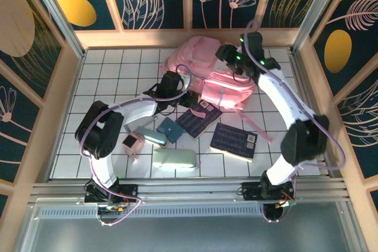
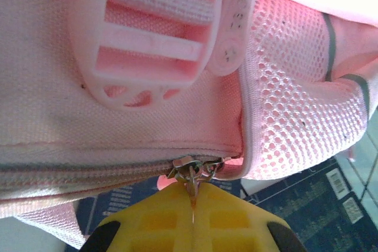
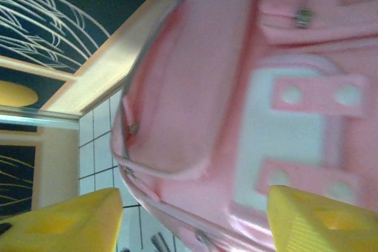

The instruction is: Pack the student bag

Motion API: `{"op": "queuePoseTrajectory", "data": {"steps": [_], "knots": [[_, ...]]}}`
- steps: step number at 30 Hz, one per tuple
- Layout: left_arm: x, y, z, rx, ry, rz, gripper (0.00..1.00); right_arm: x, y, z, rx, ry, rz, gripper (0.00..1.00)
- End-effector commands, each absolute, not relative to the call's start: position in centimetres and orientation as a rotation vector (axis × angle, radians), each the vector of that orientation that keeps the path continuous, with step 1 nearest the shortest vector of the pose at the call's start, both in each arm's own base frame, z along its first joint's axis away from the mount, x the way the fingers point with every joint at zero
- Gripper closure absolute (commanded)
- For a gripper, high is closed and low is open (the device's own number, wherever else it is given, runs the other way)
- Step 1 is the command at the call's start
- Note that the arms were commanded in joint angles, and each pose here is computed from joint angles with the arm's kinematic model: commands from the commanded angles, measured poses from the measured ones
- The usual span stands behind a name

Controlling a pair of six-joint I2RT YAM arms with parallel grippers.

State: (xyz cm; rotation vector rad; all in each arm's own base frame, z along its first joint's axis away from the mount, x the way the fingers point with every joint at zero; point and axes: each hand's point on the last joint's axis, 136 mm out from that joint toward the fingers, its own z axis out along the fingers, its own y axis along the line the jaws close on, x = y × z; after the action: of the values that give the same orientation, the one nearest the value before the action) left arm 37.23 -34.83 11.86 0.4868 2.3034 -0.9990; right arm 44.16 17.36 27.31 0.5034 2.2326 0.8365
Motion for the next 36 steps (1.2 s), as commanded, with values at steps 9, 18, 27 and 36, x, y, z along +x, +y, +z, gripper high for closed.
{"op": "queuePoseTrajectory", "data": {"steps": [9, 18, 27, 36], "knots": [[37.3, -39.3, 15.4, 0.535, 2.174, -1.181, 1.00, 35.1, 17.2, 23.5, 0.858, 2.192, 1.256, 0.28], [36.4, -41.1, 15.7, 0.558, 2.177, -1.202, 1.00, 33.8, 17.6, 18.1, 1.124, 2.156, 1.395, 0.04], [36.2, -41.1, 15.5, 0.546, 2.193, -1.187, 1.00, 37.3, 15.7, 15.5, 1.232, 2.008, 1.303, 0.25], [36.2, -40.6, 14.7, 0.556, 2.226, -1.123, 1.00, 39.3, 14.8, 13.6, 1.257, 2.048, 1.155, 0.80]]}}
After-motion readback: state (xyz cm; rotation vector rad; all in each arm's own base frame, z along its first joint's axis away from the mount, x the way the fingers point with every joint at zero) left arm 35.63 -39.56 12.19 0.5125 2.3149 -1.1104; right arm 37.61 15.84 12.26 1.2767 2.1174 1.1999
